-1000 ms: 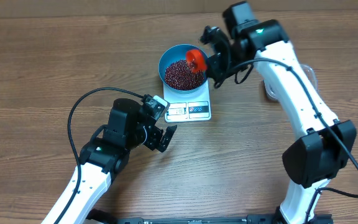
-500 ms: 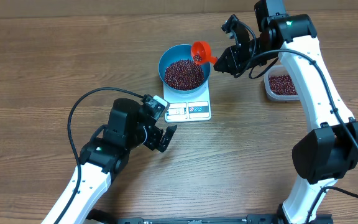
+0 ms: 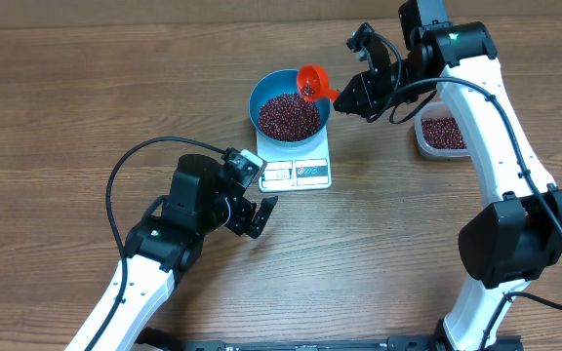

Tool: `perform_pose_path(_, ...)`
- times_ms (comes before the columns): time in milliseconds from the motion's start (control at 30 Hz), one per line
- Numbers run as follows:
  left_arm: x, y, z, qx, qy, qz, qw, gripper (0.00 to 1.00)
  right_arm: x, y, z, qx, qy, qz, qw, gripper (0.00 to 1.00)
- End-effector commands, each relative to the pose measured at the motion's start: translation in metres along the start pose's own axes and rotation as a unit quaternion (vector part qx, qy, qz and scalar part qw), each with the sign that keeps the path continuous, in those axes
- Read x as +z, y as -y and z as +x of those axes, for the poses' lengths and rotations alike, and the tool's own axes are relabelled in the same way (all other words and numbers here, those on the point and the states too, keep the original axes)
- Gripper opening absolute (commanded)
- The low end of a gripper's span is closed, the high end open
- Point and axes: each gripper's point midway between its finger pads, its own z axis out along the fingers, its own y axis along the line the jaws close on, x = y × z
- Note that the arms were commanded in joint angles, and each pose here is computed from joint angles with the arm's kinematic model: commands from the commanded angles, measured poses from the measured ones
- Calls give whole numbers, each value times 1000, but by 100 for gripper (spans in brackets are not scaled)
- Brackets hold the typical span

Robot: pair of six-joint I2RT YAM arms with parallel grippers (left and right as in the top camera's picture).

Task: Scoop item into bowl and weigh 150g on scale
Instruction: 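Carry the scoop right over the bean tub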

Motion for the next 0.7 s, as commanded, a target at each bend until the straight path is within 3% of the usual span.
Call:
perform_pose_path(0,-2,0,-9,-4,10,3,1000,100,-25,-14,-12,-23,35,-4,999,4)
perform_pose_path(367,-2,0,-9,-4,10,3,1000,99,-92,-20,-2,-10,97,-79,992,4)
perform_pose_path(667,-2,0,-9,-4,10,3,1000,100,-161,44,42,85,139,-51,985,4)
